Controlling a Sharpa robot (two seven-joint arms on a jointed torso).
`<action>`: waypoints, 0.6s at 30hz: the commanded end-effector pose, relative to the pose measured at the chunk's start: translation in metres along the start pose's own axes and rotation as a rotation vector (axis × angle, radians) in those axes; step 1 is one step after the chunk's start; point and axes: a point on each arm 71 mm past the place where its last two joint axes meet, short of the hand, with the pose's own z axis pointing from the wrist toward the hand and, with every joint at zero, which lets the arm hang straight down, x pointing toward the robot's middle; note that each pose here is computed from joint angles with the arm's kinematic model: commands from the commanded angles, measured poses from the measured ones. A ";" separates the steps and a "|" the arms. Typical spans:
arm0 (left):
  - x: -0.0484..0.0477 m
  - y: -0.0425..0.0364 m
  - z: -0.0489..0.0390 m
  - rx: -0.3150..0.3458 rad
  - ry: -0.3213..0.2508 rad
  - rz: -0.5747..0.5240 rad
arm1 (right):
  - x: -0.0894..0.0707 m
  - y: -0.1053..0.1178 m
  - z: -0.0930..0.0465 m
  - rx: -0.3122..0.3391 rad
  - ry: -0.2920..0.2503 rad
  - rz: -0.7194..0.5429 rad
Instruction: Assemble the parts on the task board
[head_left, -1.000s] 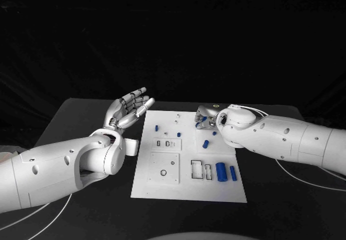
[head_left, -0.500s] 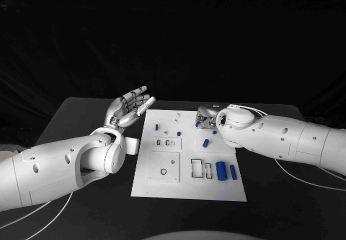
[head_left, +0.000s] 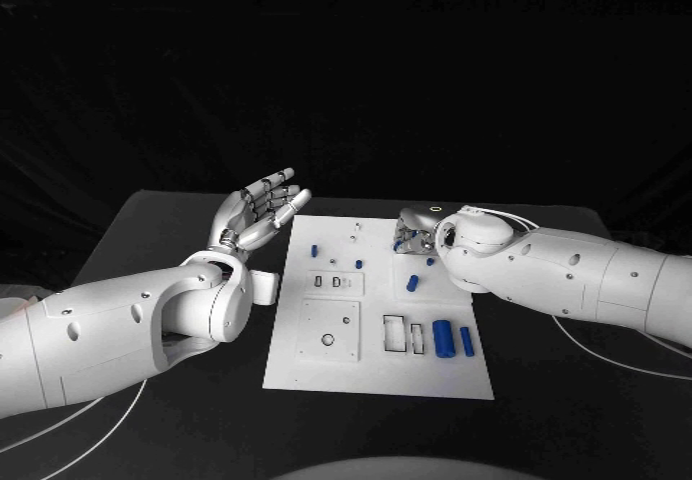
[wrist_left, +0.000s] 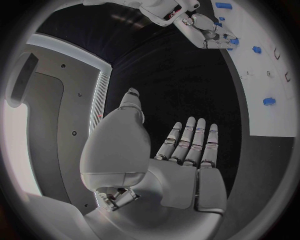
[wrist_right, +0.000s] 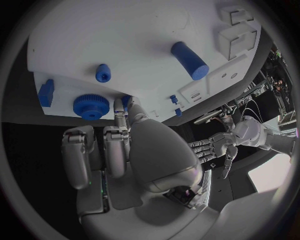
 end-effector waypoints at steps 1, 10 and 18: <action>0.0003 -0.0029 0.0012 0.032 0.005 0.003 | -0.005 0.002 -0.002 -0.041 -0.081 0.034; -0.0030 -0.0024 0.0013 0.033 -0.003 0.009 | -0.019 0.006 -0.005 -0.108 -0.236 0.085; -0.0032 -0.0031 0.0007 0.034 -0.001 0.010 | -0.033 0.017 0.000 -0.150 -0.286 0.093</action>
